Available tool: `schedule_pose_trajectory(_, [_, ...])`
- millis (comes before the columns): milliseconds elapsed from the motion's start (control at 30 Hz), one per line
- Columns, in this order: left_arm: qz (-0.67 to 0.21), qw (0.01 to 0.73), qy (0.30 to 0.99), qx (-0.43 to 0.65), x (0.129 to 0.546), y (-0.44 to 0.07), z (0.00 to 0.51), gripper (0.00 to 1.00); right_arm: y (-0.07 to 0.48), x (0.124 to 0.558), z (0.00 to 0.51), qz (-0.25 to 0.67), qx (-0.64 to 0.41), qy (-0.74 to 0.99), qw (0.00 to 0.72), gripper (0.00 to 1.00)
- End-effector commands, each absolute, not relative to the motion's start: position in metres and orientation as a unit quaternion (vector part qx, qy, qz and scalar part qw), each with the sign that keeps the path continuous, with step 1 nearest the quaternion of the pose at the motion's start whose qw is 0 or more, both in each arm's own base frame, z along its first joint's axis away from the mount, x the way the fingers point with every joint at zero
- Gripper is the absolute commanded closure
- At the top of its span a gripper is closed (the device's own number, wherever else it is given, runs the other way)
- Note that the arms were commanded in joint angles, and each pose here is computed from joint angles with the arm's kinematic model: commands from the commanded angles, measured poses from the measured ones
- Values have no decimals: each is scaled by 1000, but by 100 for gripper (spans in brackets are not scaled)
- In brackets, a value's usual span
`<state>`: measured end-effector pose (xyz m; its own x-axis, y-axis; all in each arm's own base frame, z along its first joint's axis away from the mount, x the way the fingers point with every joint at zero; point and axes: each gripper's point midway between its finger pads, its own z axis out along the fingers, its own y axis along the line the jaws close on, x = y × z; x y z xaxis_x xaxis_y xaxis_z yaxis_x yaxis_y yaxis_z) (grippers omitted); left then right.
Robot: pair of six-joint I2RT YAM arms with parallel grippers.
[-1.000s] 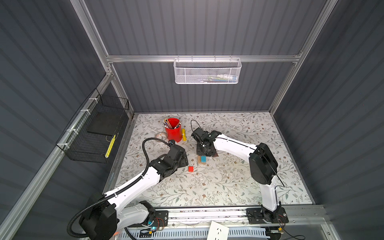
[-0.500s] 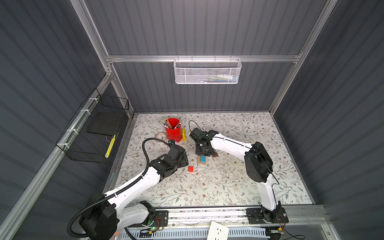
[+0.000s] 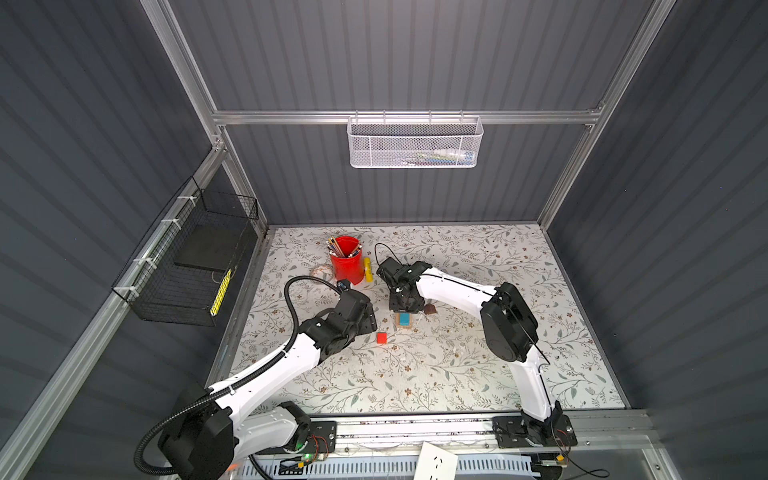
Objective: Build the wood block tower
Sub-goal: 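Lower the teal block upright beside the wooden blocks with the right gripper, then open the right gripper, release the teal block and lift away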
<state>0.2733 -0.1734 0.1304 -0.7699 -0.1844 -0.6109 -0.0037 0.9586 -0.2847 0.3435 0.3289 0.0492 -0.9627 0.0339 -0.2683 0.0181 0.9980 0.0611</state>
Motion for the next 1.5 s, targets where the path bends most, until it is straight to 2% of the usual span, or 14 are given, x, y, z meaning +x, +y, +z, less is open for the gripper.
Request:
schedule_pose_trajectory(0, [-129,334,932,-61,273,-169,129,26,330,344,51,23,15,990,139,73])
schedule_pose_trajectory(667, [-131,333,932,-61,272,-169,129,25,331,344,54,25,13,990,140,59])
schedule_pose_trajectory(1133, [-133,334,931,-61,272,-169,131,25,330,349,56,22,16,989,148,65])
schedule_pose_trajectory(1467, [-131,334,931,-61,272,-168,130,25,329,349,52,22,19,989,143,64])
